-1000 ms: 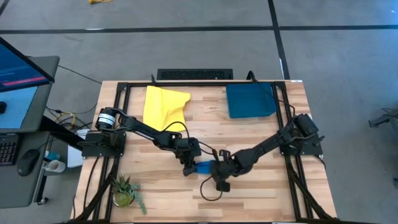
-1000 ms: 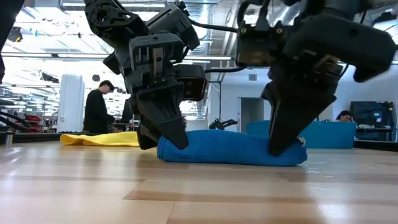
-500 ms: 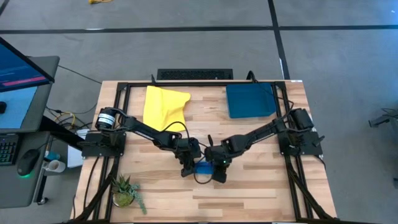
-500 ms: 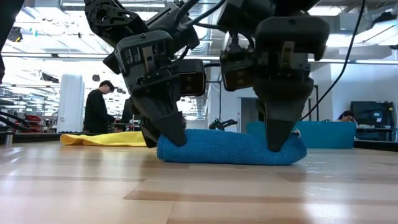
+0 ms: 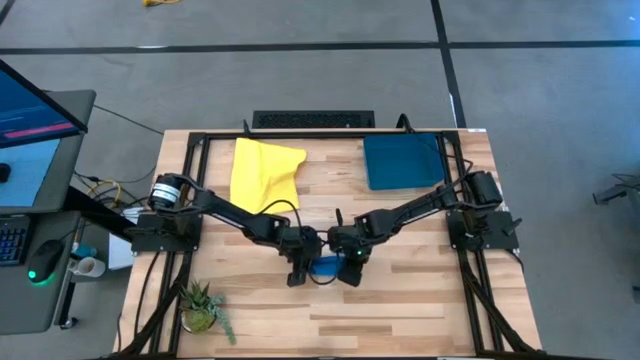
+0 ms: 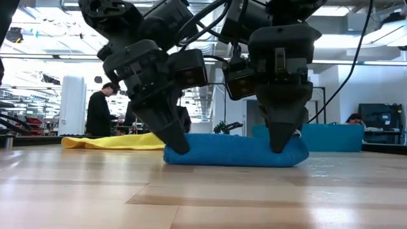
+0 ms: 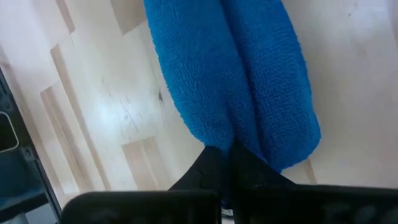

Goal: Roll microfiber towels into tight, uniform cylinder then place into a basket
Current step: Roll the blue microfiber cloth

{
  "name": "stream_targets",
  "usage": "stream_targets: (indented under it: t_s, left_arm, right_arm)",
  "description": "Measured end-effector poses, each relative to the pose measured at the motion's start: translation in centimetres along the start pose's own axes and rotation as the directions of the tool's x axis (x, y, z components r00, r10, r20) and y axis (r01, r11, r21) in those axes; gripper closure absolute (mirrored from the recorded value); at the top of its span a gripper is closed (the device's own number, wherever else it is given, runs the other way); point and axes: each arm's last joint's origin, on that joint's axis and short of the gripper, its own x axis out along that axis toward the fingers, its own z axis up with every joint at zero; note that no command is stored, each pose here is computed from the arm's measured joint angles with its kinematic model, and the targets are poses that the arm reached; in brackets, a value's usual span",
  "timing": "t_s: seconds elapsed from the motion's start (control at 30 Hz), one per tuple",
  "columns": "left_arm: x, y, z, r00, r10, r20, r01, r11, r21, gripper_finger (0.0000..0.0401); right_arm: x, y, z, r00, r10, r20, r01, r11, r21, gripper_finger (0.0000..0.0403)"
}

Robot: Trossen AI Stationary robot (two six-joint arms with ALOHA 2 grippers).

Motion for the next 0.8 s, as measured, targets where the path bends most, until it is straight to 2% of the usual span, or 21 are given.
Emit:
stream_targets:
  t_s: [0.33, 0.6, 0.8]
  left_arm:
    - [-0.5, -2.6, -1.1, 0.982, 0.188, -0.033, -0.183, 0.976, 0.119, 0.0303]
    - [-0.3, -4.5, -1.7, 0.968, 0.251, -0.008, -0.242, 0.943, 0.227, 0.0303]
    - [-0.3, -4.4, -1.6, 0.972, 0.236, -0.009, -0.228, 0.947, 0.225, 0.0301]
  right_arm:
    - [0.0, 0.1, 0.3, 0.999, 0.000, 0.035, 0.000, 1.000, 0.006, 0.0381]
    - [0.0, 0.2, 0.5, 0.999, 0.015, 0.050, -0.015, 1.000, -0.002, 0.0381]
    - [0.0, 0.2, 0.5, 0.999, 0.019, 0.048, -0.018, 1.000, -0.015, 0.0385]
